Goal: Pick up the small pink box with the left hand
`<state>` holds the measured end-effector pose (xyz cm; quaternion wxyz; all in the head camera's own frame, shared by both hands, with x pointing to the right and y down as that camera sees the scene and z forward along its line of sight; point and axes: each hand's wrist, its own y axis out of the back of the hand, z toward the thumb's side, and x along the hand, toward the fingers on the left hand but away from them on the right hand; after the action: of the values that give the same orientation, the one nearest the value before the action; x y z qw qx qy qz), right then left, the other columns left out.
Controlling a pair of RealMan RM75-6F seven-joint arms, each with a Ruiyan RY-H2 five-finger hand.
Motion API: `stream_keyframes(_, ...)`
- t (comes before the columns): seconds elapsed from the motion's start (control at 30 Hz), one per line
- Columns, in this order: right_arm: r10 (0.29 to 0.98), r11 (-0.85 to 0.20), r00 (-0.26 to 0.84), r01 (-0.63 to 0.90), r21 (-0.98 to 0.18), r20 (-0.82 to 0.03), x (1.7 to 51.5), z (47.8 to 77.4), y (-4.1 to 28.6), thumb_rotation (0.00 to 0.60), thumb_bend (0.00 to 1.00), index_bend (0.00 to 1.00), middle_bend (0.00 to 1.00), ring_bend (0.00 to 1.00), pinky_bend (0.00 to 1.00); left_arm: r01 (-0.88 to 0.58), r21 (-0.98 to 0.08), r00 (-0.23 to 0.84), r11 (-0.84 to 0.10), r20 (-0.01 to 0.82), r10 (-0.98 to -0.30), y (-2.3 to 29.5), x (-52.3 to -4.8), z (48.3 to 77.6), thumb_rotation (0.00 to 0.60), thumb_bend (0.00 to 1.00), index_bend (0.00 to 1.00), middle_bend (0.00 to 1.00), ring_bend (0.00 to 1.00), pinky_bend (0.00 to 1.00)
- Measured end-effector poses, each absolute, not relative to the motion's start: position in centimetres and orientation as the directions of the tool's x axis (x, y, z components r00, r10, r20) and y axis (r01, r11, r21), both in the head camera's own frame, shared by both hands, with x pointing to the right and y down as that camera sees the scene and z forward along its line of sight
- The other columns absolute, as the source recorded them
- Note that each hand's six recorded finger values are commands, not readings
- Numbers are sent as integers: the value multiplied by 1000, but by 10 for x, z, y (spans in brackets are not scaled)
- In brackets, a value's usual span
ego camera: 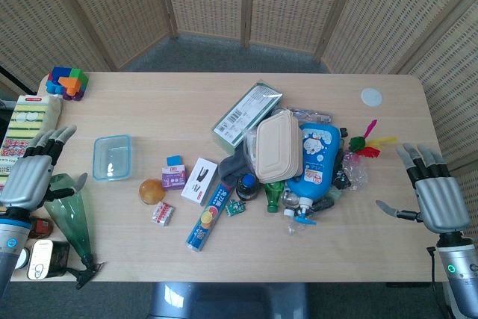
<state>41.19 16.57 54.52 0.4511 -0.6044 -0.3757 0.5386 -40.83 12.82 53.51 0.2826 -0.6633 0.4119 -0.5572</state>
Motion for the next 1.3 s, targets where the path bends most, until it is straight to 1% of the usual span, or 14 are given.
stream_keyframes(0.23, 941, -309, 135, -31, -950, -311, 412, 542, 168, 264, 163, 0, 33, 0, 0, -248, -816, 53, -523, 528, -848, 130, -407, 539, 411, 397, 0, 0, 0, 0)
stream_keyframes(0.47, 946, -298, 130, -26, -954, -299, 412, 534, 173, 266, 165, 0, 33, 0, 0, -230, -814, 81, -533, 530, -844, 124, -401, 540, 409, 397, 0, 0, 0, 0)
stream_keyframes(0.77, 948, -293, 123, -25, -956, -293, 413, 529, 178, 266, 165, 0, 33, 0, 0, -179, -790, 144, -587, 569, -810, 115, -379, 560, 401, 397, 0, 0, 0, 0)
stream_keyframes(0.87, 949, -292, 122, -25, -956, -292, 413, 528, 179, 265, 166, 0, 34, 0, 0, -162, -784, 169, -599, 576, -800, 113, -368, 570, 386, 396, 0, 0, 0, 0)
stream_keyframes(0.97, 950, -288, 119, -26, -957, -289, 414, 526, 180, 268, 165, 0, 33, 0, 0, -122, -777, 198, -618, 591, -782, 112, -356, 586, 385, 395, 0, 0, 0, 0)
stream_keyframes(1.17, 954, -279, 104, -34, -960, -281, 419, 519, 183, 271, 164, 0, 33, 0, 0, -3, -766, 249, -642, 622, -743, 118, -338, 623, 380, 394, 0, 0, 0, 0)
stream_keyframes(1.3, 956, -277, 91, -35, -960, -279, 423, 515, 185, 266, 164, 0, 33, 0, 0, 54, -744, 278, -666, 652, -705, 129, -325, 655, 380, 395, 0, 0, 0, 0)
